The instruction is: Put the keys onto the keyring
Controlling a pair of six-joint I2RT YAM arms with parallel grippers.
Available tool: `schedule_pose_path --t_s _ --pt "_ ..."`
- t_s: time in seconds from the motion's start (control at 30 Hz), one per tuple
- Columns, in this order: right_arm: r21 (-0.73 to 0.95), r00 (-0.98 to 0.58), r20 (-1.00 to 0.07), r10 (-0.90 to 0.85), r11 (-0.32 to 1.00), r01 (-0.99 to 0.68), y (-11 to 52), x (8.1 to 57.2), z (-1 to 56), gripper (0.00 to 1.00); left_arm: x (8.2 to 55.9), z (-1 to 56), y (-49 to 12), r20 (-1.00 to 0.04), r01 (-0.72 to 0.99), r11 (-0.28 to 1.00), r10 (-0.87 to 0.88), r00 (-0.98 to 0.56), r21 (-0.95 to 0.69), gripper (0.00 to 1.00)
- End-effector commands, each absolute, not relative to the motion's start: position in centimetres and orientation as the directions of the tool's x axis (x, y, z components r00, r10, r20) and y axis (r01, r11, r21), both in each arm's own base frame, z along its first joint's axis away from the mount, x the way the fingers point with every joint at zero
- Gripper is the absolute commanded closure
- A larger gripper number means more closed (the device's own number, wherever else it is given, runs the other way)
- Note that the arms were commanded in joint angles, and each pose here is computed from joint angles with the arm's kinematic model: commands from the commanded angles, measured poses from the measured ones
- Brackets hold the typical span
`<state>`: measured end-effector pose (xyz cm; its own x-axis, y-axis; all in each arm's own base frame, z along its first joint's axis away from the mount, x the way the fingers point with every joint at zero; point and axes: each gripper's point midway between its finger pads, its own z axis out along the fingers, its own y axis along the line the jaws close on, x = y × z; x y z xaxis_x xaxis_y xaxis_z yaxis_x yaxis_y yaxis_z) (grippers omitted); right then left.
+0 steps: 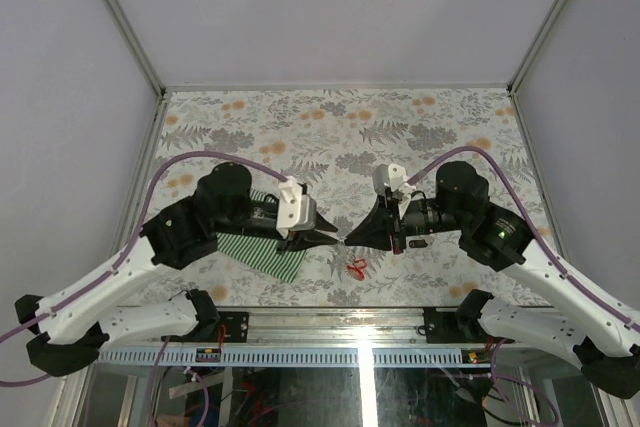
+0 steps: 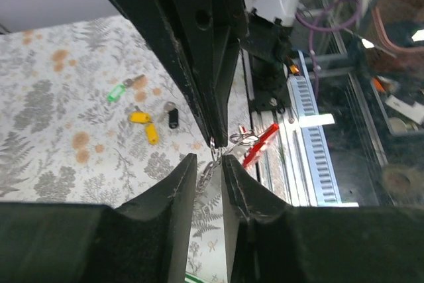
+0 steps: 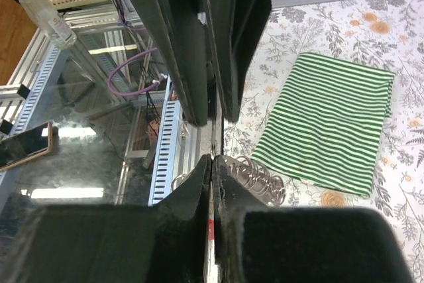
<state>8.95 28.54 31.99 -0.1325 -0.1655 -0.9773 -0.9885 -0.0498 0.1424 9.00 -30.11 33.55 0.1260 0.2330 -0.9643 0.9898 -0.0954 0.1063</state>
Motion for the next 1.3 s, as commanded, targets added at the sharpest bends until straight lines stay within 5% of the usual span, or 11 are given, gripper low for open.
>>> schedule_pose_path --t_s 0.0,0.23,0.5,0.87,1.27 --pt "0.178 -0.179 -0.977 -0.119 0.025 -0.984 28.5 9.6 34.3 1.0 10.9 37.4 -30.4 -0.987 0.985 0.073 0.041 0.156 0.159 0.74" --pt "0.303 -0.332 -0.943 -0.034 0.328 -0.895 27.8 14.0 33.8 1.0 15.8 38.8 -28.0 -0.984 0.898 0.438 -0.173 0.032 -0.048 0.5" --pt "0.475 -0.413 -0.875 0.252 0.615 -0.629 25.8 20.2 33.7 1.0 19.0 36.2 -27.4 -0.984 0.802 0.585 -0.174 -0.023 -0.122 0.37" --pt "0.541 -0.421 -0.839 0.345 0.614 -0.575 26.0 21.4 34.3 1.0 19.5 33.5 -29.9 -0.997 0.846 0.532 -0.026 0.072 0.047 0.31" --pt "0.549 -0.432 -0.836 0.339 0.53 -0.646 26.8 19.8 35.4 1.0 19.2 33.2 -31.7 -0.977 0.87 0.451 0.034 0.208 0.201 0.39"
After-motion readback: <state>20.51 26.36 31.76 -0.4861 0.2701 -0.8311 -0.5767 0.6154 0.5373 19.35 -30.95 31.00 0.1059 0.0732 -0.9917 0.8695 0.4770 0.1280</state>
